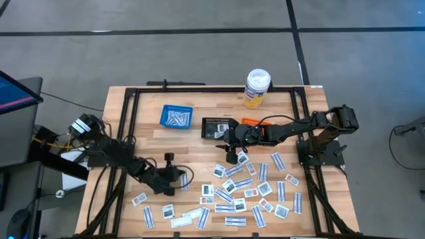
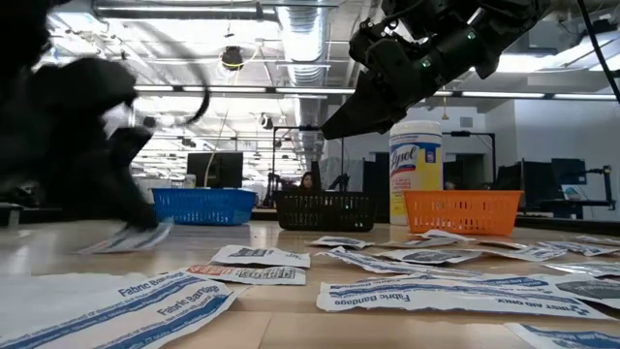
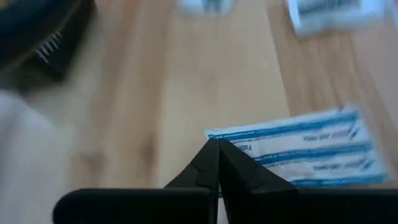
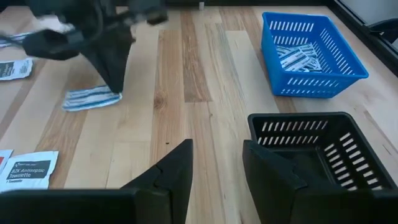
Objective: Pick & Place First Aid Supplies
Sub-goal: Put the bandage into the blue container
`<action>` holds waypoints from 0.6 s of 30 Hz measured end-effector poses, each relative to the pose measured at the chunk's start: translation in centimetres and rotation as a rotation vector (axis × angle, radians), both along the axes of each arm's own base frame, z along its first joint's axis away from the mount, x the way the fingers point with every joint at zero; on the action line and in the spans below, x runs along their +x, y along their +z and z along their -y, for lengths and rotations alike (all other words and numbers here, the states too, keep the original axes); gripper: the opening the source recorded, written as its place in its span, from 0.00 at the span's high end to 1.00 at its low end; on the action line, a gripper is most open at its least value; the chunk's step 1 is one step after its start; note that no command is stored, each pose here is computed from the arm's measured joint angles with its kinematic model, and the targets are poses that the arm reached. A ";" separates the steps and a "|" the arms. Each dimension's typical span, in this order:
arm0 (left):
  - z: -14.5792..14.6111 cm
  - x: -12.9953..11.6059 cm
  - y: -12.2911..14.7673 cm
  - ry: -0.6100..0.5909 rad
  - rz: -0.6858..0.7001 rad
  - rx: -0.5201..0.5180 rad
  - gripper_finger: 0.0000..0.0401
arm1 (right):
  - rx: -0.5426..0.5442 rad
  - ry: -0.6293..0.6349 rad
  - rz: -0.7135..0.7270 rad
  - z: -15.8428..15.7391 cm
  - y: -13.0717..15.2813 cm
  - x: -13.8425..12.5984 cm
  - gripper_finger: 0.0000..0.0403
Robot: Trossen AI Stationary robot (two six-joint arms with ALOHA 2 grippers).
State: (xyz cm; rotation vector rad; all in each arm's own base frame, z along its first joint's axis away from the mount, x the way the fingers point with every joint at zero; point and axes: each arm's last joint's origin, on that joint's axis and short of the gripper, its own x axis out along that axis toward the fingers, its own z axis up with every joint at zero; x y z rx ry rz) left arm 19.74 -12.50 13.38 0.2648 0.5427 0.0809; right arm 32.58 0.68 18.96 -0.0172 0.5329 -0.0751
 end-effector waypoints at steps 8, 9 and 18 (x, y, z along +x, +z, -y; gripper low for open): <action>-4.3 0.7 5.4 0.040 0.159 0.194 0.99 | 0.000 0.000 0.007 0.0 0.1 0.0 0.67; -5.1 0.7 6.0 0.050 0.166 0.239 0.99 | 0.000 0.000 0.008 0.0 0.1 0.0 0.67; -14.9 -0.8 9.2 0.318 0.108 0.462 0.99 | -0.001 -0.001 0.008 0.0 0.1 0.0 0.67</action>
